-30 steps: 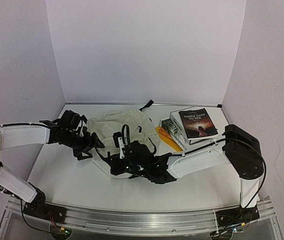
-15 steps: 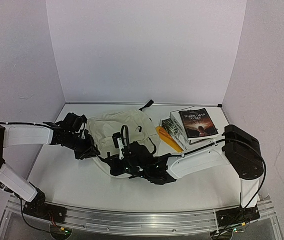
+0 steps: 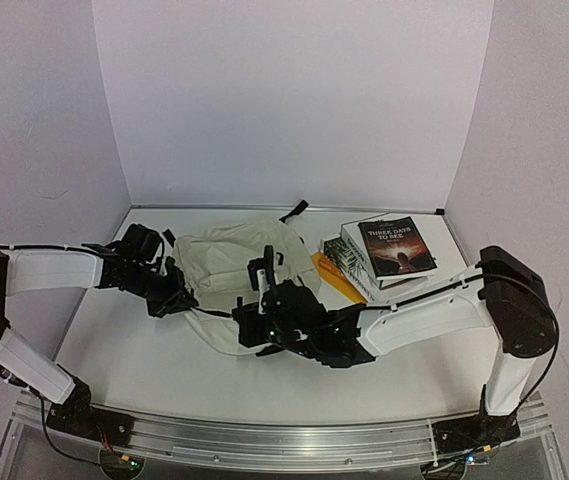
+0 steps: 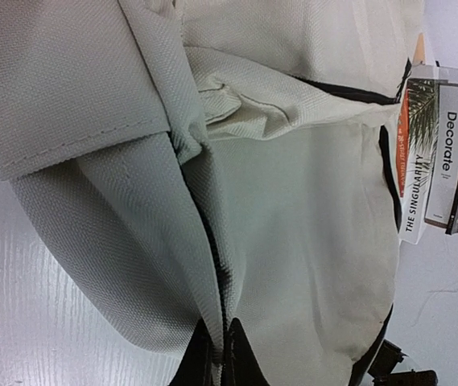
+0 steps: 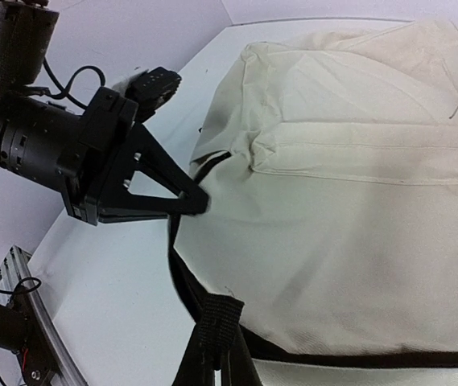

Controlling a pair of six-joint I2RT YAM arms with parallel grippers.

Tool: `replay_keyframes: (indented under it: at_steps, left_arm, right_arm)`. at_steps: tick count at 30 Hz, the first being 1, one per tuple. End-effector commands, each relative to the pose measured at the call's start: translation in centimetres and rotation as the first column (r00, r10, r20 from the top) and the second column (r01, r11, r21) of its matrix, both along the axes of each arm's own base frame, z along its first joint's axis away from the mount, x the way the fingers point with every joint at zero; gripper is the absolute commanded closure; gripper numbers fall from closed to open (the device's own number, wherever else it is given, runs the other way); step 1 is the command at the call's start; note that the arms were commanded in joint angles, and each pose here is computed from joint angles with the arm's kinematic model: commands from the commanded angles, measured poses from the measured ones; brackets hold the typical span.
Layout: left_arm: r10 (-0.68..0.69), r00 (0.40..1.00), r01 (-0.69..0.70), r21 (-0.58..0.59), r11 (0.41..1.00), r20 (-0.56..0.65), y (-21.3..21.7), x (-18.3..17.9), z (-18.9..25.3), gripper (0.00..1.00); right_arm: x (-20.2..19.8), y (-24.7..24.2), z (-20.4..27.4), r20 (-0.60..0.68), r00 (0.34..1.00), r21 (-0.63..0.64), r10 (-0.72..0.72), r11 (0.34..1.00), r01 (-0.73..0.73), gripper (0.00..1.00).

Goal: Pack the student bag
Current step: Unzip the student bag at the center of the board.

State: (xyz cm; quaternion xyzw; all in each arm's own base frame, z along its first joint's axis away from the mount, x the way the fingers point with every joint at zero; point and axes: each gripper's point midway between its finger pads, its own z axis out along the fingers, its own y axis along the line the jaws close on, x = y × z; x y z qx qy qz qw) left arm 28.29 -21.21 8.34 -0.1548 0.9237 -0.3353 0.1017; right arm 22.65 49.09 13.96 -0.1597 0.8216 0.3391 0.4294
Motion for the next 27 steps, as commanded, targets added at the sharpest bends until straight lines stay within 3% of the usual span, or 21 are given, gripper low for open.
replay_keyframes:
  at_steps: [1,19,21,23,27]
  left_arm:
    - [0.077,0.996,-0.080,0.050,0.996,0.053,3.9,0.9,0.8,1.00]
    - [0.158,0.986,-0.166,0.205,0.965,0.053,8.8,0.4,-0.7,1.00]
    - [0.124,0.988,-0.140,0.202,0.969,0.091,8.5,0.9,0.4,0.88]
    - [0.065,0.985,-0.094,0.186,0.978,0.158,7.6,1.6,2.4,0.64]
    - [-0.063,0.950,-0.012,0.239,0.971,0.307,5.0,2.6,7.3,0.32]
  right_arm:
    - [0.5,-2.9,3.0,0.020,0.994,0.050,-0.111,0.993,0.110,1.00]
    - [4.4,-9.3,-0.5,-0.144,0.977,0.079,-0.160,0.982,0.172,1.00]
    - [4.3,-9.0,0.1,-0.134,0.984,0.102,-0.116,0.986,0.130,1.00]
    - [3.7,-8.4,1.1,-0.114,0.992,0.128,-0.057,0.989,0.071,1.00]
    - [3.4,-8.4,1.9,-0.099,0.994,0.152,-0.034,0.987,0.049,1.00]
